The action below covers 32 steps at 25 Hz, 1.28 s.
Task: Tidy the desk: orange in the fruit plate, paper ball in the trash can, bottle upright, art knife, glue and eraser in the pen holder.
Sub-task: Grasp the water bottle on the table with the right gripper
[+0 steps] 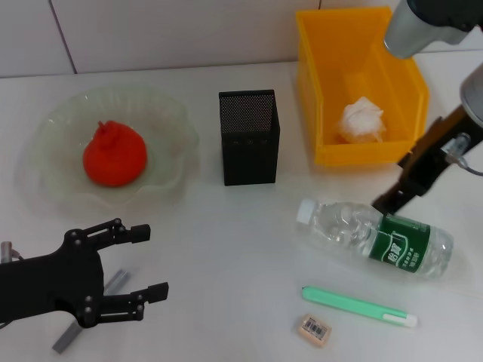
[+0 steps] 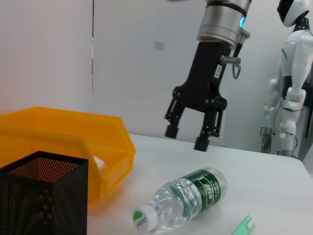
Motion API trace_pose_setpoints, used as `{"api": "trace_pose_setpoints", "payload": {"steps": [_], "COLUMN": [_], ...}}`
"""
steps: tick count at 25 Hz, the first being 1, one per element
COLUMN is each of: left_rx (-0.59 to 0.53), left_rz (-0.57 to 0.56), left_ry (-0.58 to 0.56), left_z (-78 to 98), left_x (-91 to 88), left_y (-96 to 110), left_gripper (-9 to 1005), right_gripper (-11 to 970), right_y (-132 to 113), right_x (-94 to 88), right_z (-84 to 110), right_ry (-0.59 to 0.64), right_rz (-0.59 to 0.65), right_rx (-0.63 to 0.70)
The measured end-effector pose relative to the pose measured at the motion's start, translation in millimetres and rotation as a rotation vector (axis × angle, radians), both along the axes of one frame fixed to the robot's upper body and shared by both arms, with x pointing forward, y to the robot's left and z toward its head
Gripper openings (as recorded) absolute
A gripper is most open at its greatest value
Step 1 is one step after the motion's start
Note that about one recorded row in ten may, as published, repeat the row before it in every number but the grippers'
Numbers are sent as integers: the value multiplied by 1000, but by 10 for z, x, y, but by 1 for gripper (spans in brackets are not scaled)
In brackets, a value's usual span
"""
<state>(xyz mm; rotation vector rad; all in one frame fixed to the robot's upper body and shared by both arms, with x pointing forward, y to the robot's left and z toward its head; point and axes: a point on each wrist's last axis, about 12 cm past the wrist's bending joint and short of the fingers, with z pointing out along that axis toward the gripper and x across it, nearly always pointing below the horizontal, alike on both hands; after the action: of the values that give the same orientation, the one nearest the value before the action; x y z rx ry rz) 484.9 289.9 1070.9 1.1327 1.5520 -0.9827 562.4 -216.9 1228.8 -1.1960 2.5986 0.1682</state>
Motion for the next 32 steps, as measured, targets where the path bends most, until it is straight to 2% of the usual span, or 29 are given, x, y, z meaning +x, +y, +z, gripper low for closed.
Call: {"api": "trace_pose_setpoints", "payload": {"steps": [3, 9, 18, 23, 32], "left_rx": [-1, -2, 0, 2, 13], "left_rz": [2, 4, 9, 9, 19], "left_ry": [3, 7, 5, 4, 0], "left_z": [-4, -8, -16, -7, -7], "left_x": [-9, -11, -4, 15, 44], "left_y": [5, 2, -8, -15, -9], "left_gripper": [861, 861, 861, 861, 861], "right_gripper": [825, 824, 824, 823, 823], "right_y": [-79, -96, -86, -18, 40], "right_x": [-72, -104, -56, -31, 8], "right_z": [-40, -48, -430, -521, -575], "right_ry": [16, 7, 71, 83, 77], "right_rz": [19, 22, 24, 46, 61], "right_rx": [-66, -89, -101, -96, -94]}}
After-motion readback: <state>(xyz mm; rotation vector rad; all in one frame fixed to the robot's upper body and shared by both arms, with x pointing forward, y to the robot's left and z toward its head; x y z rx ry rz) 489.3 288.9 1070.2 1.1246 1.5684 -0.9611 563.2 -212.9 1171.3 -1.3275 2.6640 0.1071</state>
